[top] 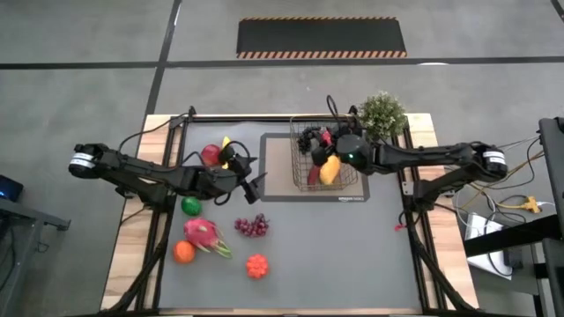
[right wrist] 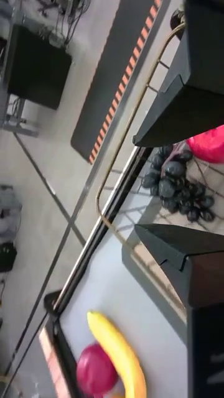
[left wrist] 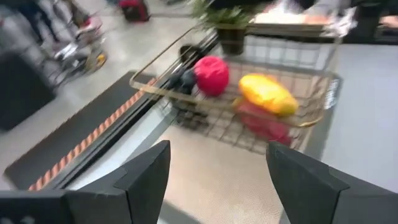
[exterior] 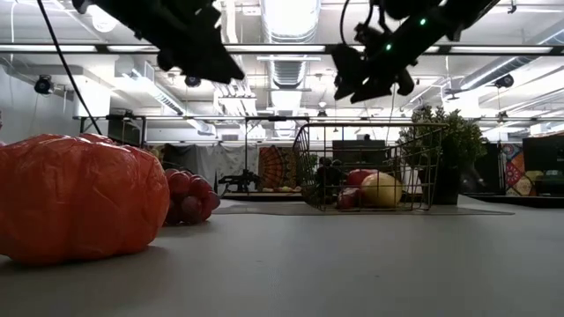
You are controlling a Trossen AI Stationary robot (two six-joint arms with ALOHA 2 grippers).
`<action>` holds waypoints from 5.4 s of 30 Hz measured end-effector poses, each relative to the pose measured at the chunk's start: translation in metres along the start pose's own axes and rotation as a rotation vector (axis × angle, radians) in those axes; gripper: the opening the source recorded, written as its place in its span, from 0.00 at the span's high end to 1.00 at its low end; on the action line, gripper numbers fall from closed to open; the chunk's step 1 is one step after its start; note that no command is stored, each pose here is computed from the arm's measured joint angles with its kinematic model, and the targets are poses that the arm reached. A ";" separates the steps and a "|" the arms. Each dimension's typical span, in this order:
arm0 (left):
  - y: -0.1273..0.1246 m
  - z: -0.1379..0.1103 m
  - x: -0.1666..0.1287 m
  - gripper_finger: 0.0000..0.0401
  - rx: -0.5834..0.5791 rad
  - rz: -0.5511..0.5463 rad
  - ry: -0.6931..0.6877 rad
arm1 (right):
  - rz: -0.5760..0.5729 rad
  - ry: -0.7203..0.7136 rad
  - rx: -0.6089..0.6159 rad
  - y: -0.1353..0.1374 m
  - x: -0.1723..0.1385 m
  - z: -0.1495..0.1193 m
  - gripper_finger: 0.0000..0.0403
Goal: Build produce basket
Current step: Put the banana into the wire basket
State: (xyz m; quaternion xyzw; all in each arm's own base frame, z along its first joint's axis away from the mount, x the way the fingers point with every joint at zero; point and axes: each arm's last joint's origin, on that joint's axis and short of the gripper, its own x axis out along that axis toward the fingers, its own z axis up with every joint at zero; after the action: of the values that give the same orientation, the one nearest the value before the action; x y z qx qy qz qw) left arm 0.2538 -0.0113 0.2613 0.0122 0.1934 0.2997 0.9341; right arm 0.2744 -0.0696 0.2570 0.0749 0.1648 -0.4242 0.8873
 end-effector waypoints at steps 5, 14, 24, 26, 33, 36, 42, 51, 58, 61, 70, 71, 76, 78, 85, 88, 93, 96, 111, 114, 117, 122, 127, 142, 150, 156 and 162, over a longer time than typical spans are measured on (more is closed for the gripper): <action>0.010 -0.009 0.004 0.38 -0.096 0.098 0.078 | 0.067 -0.003 -0.024 0.012 -0.017 -0.001 0.51; 0.035 -0.039 0.016 0.39 -0.158 0.274 0.336 | 0.131 -0.005 -0.062 0.027 -0.029 -0.006 0.52; 0.039 -0.063 0.006 0.39 0.472 0.025 0.670 | 0.131 -0.001 -0.072 0.027 -0.029 -0.006 0.53; 0.039 -0.064 0.006 0.39 0.554 -0.002 0.672 | 0.131 0.000 -0.073 0.027 -0.029 -0.007 0.53; 0.041 -0.075 0.006 0.39 0.625 -0.013 0.702 | 0.128 0.008 -0.080 0.026 -0.029 -0.010 0.55; 0.041 -0.080 0.006 0.39 0.621 0.012 0.700 | 0.127 0.009 -0.082 0.026 -0.029 -0.011 0.55; 0.040 -0.080 0.008 0.50 0.606 0.011 0.673 | 0.127 0.010 -0.082 0.026 -0.029 -0.011 0.55; 0.040 -0.080 0.009 0.85 0.597 0.012 0.666 | 0.127 0.017 -0.080 0.025 -0.028 -0.015 0.56; 0.040 -0.069 0.006 0.97 0.545 0.016 0.623 | 0.127 0.019 -0.090 0.025 -0.028 -0.016 0.56; 0.039 -0.056 0.001 0.98 0.515 -0.004 0.570 | 0.141 0.016 -0.143 0.027 -0.029 -0.016 0.55; 0.039 -0.012 -0.019 0.98 0.300 -0.180 0.288 | 0.404 -0.013 -0.328 0.039 -0.034 -0.010 0.40; 0.039 -0.007 -0.021 0.98 0.254 -0.207 0.233 | 0.446 -0.025 -0.360 0.042 -0.034 -0.010 0.38; 0.037 0.011 -0.024 0.98 -0.007 -0.265 0.026 | 0.557 -0.157 -0.502 0.063 -0.037 -0.012 0.29; 0.035 0.014 -0.023 0.99 -0.065 -0.312 -0.026 | 0.576 -0.224 -0.558 0.073 -0.038 -0.014 0.28; 0.029 0.015 -0.017 0.99 -0.222 -0.391 -0.136 | 0.581 -0.389 -0.598 0.099 -0.030 -0.018 0.28; 0.026 0.017 -0.014 0.99 -0.263 -0.400 -0.175 | 0.571 -0.409 -0.597 0.107 -0.023 -0.018 0.30; 0.023 0.020 -0.010 0.99 -0.322 -0.411 -0.262 | 0.454 -0.405 -0.633 0.120 -0.013 -0.014 0.34; 0.023 0.020 -0.009 0.99 -0.361 -0.422 -0.300 | 0.349 -0.396 -0.649 0.126 -0.007 -0.011 0.36; 0.023 0.018 -0.009 0.87 -0.318 -0.406 -0.313 | 0.307 -0.377 -0.647 0.132 -0.001 -0.010 0.69; 0.023 0.018 -0.009 0.81 -0.301 -0.404 -0.325 | 0.308 -0.365 -0.627 0.132 -0.001 -0.010 0.69; 0.024 0.019 -0.010 0.73 -0.287 -0.403 -0.337 | 0.312 -0.351 -0.594 0.132 -0.001 -0.009 0.69; 0.026 0.022 -0.013 0.60 -0.268 -0.402 -0.359 | 0.315 -0.335 -0.543 0.130 -0.003 -0.007 0.69; 0.032 0.028 -0.023 0.51 -0.260 -0.402 -0.406 | 0.303 -0.284 -0.493 0.126 -0.007 -0.002 0.69; 0.050 0.041 -0.051 0.48 -0.210 -0.385 -0.536 | 0.150 -0.094 -0.288 0.063 -0.022 0.035 0.69; 0.050 0.040 -0.050 0.48 -0.186 -0.378 -0.539 | 0.162 0.076 -0.143 0.014 -0.001 0.026 0.70; 0.049 0.040 -0.049 0.48 -0.185 -0.378 -0.537 | 0.388 0.225 0.045 -0.008 0.029 0.020 0.70; 0.049 0.040 -0.049 0.48 -0.185 -0.378 -0.537 | 0.338 0.272 0.071 -0.020 0.056 0.009 0.70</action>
State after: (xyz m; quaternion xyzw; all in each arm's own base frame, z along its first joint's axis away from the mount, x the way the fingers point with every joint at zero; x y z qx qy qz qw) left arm 0.2043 0.0049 0.3226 -0.0303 -0.0885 0.1235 0.9879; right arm 0.2939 -0.1256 0.2459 0.1893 0.2533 -0.2609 0.9121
